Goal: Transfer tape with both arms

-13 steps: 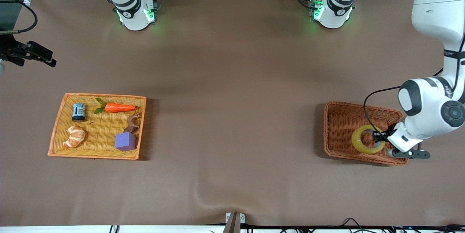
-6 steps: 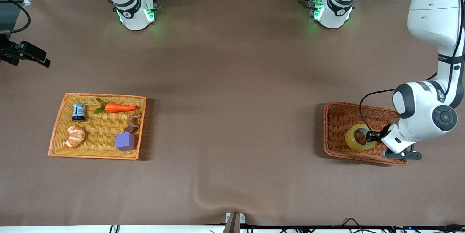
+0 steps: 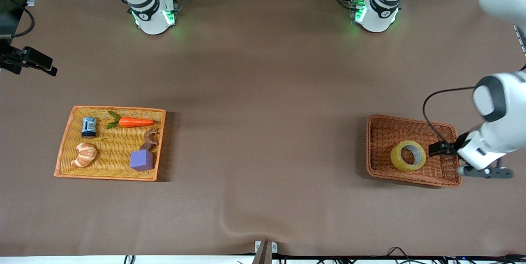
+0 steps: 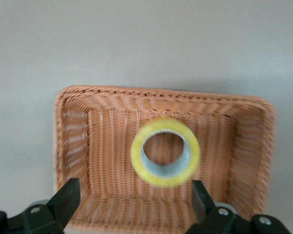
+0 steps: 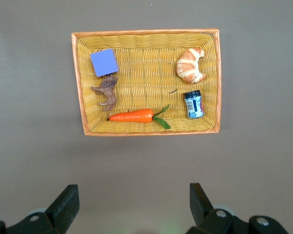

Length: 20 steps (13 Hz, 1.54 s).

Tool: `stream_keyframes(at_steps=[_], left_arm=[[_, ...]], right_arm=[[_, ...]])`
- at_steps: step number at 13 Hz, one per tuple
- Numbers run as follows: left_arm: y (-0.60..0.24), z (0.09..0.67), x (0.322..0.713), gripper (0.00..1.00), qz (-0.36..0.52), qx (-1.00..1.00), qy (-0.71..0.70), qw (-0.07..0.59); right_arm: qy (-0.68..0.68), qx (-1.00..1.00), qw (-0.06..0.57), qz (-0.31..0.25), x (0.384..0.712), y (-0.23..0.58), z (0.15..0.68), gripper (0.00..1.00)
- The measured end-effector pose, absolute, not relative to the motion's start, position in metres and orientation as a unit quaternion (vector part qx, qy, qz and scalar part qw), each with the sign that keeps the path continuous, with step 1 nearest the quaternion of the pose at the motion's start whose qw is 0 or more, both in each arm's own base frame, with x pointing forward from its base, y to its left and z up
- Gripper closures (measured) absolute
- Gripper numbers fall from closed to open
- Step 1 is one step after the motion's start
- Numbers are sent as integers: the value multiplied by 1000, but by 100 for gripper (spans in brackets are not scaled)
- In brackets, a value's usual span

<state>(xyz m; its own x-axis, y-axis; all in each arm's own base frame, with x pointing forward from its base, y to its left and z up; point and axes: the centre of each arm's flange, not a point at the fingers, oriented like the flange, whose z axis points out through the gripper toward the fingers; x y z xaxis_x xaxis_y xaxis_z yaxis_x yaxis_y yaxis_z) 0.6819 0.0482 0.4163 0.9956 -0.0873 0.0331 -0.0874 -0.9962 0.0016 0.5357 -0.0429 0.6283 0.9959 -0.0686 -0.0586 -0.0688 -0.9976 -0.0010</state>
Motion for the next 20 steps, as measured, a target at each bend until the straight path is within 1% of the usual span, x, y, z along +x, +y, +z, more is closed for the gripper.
stream_keyframes(at_steps=[2, 5, 9, 11, 16, 20], left_arm=[[47, 474, 668, 0, 24, 999, -42, 2], [36, 547, 632, 0, 18, 1000, -16, 6], [-7, 606, 585, 0, -8, 1000, 18, 12], [-21, 619, 573, 0, -9, 1000, 22, 11], [-18, 625, 558, 0, -33, 999, 24, 15], [-26, 637, 549, 0, -28, 999, 17, 15]], right_arm=[[35, -999, 2, 29, 536, -43, 628, 0], [35, -999, 2, 30, 536, -43, 627, 0], [34, -999, 2, 31, 536, -43, 627, 0], [34, -999, 2, 32, 536, -43, 626, 0], [34, -999, 2, 33, 535, -43, 625, 0], [34, -999, 2, 34, 535, -43, 624, 0]])
